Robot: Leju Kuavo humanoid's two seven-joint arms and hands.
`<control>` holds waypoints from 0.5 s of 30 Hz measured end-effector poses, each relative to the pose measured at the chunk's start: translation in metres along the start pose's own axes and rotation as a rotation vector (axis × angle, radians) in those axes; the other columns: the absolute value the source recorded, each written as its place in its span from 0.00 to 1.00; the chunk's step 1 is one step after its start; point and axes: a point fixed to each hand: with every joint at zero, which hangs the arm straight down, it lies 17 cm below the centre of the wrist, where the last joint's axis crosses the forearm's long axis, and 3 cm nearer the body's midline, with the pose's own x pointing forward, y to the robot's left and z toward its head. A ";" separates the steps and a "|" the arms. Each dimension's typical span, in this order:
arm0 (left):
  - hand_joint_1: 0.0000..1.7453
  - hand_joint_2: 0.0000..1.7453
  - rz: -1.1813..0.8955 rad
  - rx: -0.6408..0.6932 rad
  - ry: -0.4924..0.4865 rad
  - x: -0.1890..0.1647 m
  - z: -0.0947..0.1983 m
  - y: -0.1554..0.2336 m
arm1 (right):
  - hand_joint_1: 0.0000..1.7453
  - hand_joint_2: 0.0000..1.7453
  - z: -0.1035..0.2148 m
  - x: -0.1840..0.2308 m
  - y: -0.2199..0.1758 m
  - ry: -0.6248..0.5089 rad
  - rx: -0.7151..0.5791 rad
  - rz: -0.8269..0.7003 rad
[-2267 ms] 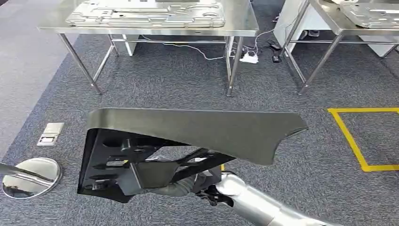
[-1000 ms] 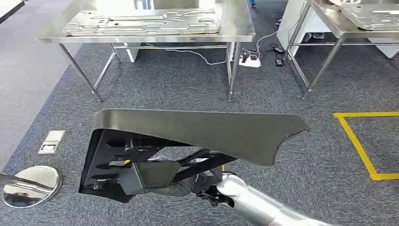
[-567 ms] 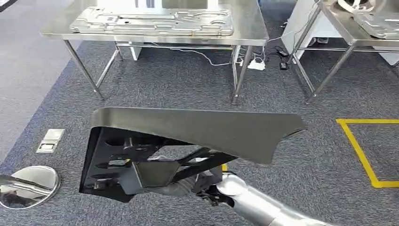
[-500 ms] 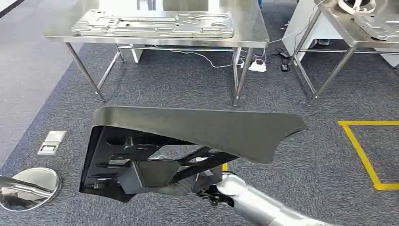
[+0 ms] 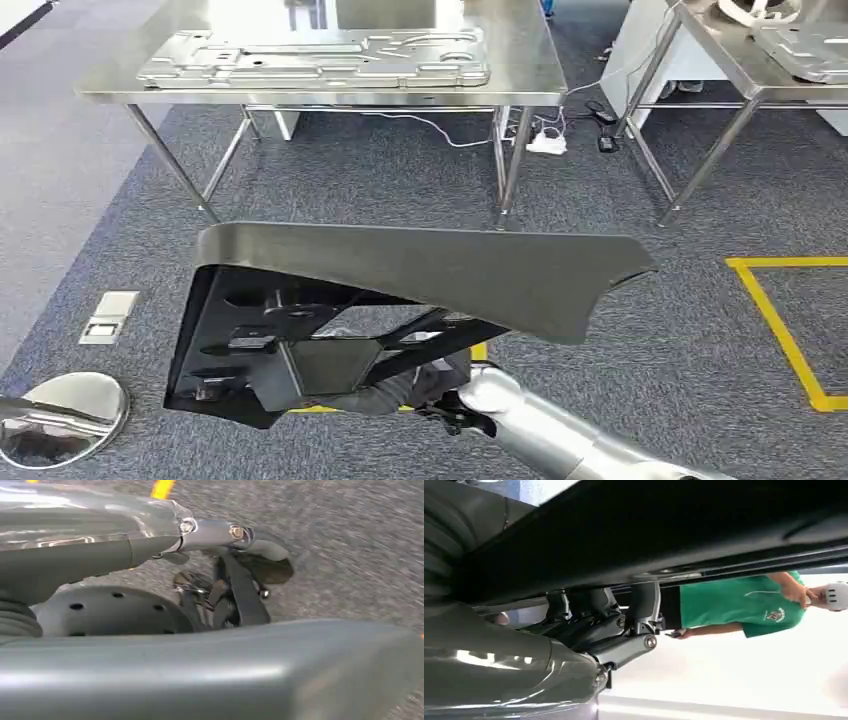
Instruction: Take the parts from the cabinet and place them on the table.
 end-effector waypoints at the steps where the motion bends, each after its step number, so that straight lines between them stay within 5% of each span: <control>1: 0.00 1.00 0.000 0.000 0.001 -0.001 0.000 0.000 | 1.00 1.00 0.000 0.000 -0.001 0.001 0.001 0.001; 15: 0.00 1.00 0.000 0.003 -0.004 0.000 0.000 0.001 | 1.00 1.00 0.001 -0.001 0.001 0.003 0.002 -0.005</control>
